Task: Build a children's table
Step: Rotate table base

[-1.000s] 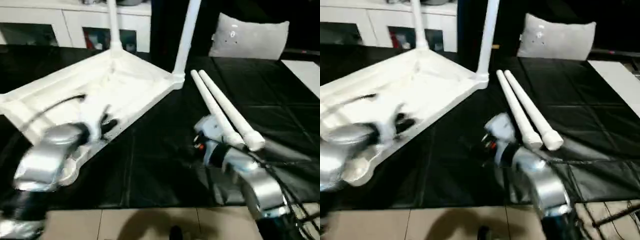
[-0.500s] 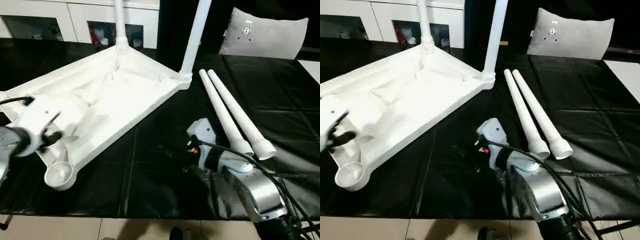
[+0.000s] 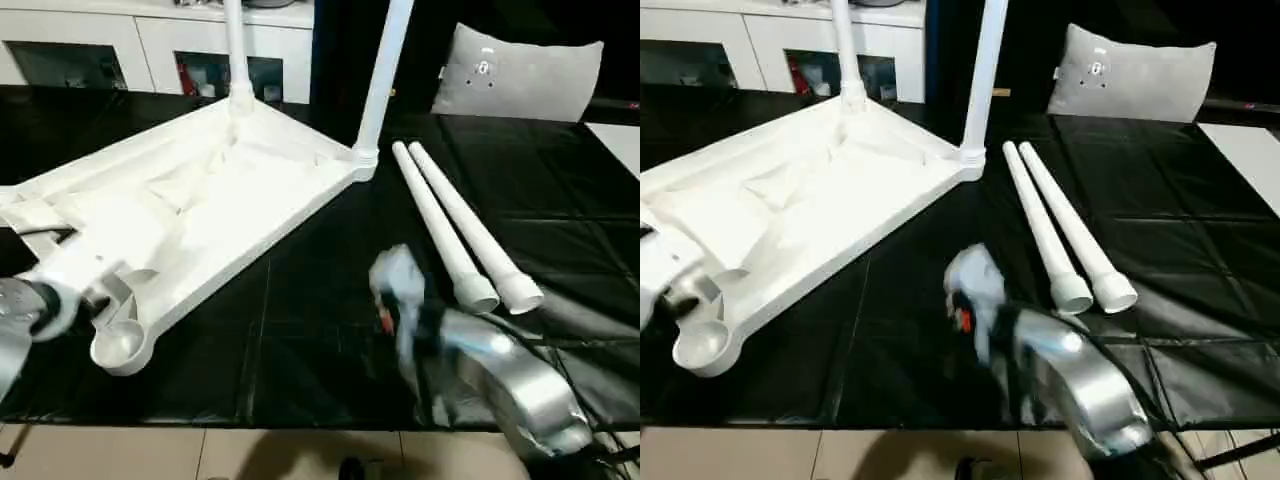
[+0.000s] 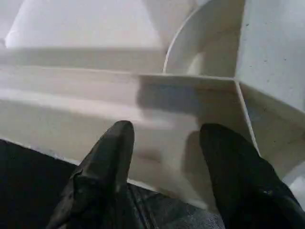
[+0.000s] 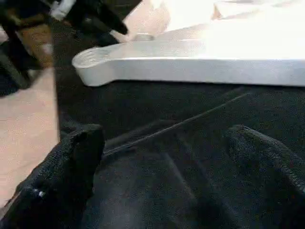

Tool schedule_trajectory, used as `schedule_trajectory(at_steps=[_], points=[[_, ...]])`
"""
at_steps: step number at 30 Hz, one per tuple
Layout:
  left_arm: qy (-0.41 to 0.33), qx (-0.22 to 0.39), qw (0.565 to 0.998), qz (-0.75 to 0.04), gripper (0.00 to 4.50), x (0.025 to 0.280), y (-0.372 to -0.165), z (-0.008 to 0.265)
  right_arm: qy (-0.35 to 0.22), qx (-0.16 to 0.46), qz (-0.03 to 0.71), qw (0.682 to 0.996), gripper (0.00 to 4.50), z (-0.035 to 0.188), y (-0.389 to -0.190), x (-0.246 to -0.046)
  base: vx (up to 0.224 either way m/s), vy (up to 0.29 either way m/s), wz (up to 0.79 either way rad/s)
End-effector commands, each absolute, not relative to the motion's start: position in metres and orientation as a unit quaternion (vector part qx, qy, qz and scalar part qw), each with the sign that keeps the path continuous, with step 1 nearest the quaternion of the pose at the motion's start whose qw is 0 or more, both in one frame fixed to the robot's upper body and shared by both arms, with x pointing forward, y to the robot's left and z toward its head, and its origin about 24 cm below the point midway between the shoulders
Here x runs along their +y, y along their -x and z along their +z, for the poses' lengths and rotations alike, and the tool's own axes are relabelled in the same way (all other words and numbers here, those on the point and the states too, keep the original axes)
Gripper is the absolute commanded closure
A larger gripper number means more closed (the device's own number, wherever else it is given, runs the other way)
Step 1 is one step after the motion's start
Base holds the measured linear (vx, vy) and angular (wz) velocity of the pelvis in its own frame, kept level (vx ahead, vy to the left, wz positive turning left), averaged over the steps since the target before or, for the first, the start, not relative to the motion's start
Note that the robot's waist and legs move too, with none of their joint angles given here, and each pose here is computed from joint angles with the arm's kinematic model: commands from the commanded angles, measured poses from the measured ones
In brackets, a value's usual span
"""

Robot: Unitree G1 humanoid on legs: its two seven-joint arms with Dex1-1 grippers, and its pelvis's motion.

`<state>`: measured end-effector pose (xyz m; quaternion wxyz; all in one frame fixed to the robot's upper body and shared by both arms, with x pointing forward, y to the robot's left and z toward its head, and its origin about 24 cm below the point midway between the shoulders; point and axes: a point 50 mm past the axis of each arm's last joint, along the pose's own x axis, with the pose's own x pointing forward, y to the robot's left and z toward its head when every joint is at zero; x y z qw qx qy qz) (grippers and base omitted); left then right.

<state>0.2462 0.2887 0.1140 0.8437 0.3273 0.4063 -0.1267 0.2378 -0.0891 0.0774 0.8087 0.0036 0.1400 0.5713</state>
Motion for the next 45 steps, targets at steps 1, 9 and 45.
schedule_trajectory(at_steps=[1,9,45], points=[[-0.297,0.414,0.829,-0.230,1.96,0.263,-0.238,0.103,-0.008,0.149,0.584,0.798,0.00,0.080,-0.234,-0.091,0.000,0.000,0.00],[-0.248,0.406,0.791,-0.384,1.96,0.222,-0.225,0.097,0.021,0.172,0.533,0.828,0.00,0.073,-0.246,-0.101,0.000,0.000,0.00],[-0.256,0.380,0.828,-0.323,2.87,0.225,-0.255,0.103,0.114,0.149,0.338,0.922,0.00,0.050,-0.308,-0.073,0.000,0.000,0.00]])
